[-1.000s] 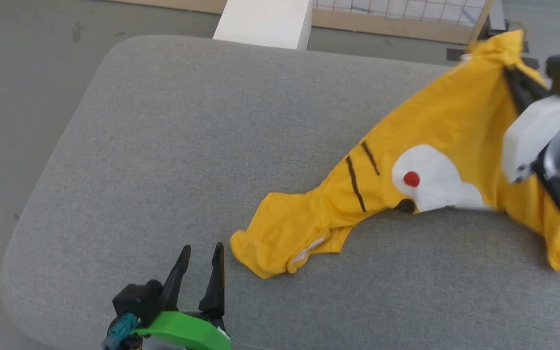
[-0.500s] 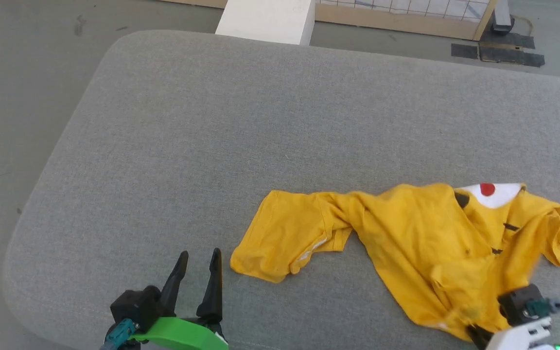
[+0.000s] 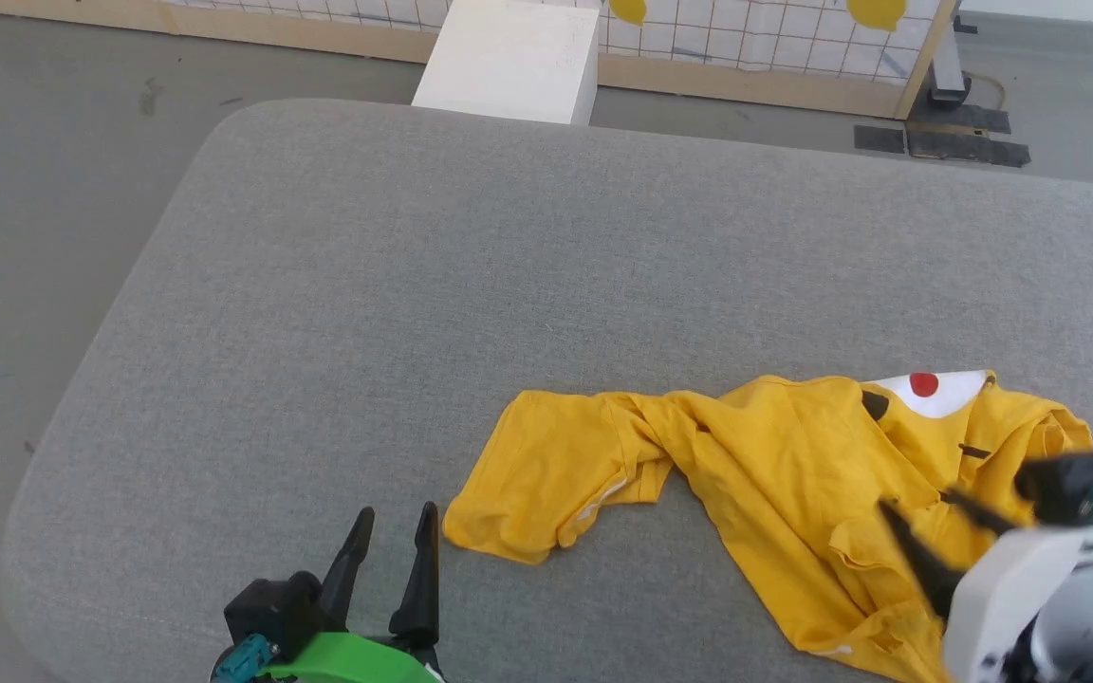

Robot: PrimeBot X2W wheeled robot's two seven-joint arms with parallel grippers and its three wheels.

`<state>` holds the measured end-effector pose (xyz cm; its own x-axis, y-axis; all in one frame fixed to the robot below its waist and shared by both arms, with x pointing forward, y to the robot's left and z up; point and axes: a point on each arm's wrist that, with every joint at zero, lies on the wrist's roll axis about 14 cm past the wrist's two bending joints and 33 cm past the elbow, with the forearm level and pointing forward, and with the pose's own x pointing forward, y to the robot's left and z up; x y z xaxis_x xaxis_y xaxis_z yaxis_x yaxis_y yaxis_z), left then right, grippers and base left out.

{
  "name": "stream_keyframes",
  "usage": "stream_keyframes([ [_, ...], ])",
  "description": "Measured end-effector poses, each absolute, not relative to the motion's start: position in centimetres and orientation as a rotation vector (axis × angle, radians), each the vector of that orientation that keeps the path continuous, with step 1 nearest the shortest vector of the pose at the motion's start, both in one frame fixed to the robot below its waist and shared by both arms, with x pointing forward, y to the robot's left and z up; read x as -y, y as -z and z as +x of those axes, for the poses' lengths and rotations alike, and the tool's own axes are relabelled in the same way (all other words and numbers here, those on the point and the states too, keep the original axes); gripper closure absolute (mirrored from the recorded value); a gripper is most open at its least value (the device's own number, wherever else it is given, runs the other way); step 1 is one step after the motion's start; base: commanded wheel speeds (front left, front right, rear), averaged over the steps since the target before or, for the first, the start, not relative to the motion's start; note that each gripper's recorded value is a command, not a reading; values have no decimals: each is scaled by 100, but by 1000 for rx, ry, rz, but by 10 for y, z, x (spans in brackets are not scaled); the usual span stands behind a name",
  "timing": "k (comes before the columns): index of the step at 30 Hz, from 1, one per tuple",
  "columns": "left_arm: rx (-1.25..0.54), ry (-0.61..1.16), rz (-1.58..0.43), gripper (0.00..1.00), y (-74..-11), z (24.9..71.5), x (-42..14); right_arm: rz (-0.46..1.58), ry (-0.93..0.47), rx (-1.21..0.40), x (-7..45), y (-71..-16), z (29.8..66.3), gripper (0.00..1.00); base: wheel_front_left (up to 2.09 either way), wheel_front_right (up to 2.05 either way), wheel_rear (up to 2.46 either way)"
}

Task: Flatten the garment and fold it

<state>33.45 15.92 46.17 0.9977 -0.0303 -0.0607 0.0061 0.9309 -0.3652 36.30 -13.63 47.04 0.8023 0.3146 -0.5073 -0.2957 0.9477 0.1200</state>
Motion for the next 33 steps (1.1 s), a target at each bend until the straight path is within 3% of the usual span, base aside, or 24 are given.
stream_keyframes([
  [3, -70, 15, -374, 0, -460, 335, -160, -11, -283, -531, 153, -479, 382, 0, 0, 0, 0],
  [9, -91, 6, -380, 0, -454, 337, -161, -75, -217, -765, 174, -427, 387, 0, 0, 0, 0],
  [17, -101, -29, -377, 0, -450, 339, -171, -68, -250, -864, 156, -388, 399, 0, 0, 0, 0],
  [18, -103, -33, -376, 0, -449, 338, -172, -66, -253, -868, 154, -385, 400, 13, 0, 0, 0],
  [19, -103, -38, -376, 0, -449, 338, -173, -66, -259, -874, 152, -382, 400, 53, 0, 0, 0],
  [20, -102, -42, -376, 0, -449, 337, -174, -63, -262, -874, 150, -381, 401, 65, 0, 0, 0],
  [21, -101, -46, -375, 0, -449, 337, -176, -59, -266, -869, 148, -381, 403, 100, 0, 0, 0],
  [27, -95, -52, -373, 0, -451, 338, -177, -65, -290, -803, 138, -394, 415, 100, 0, 0, 0],
  [33, -89, -29, -375, 0, -453, 344, -172, -34, -321, -611, 128, -457, 447, 100, 0, 0, 0],
])
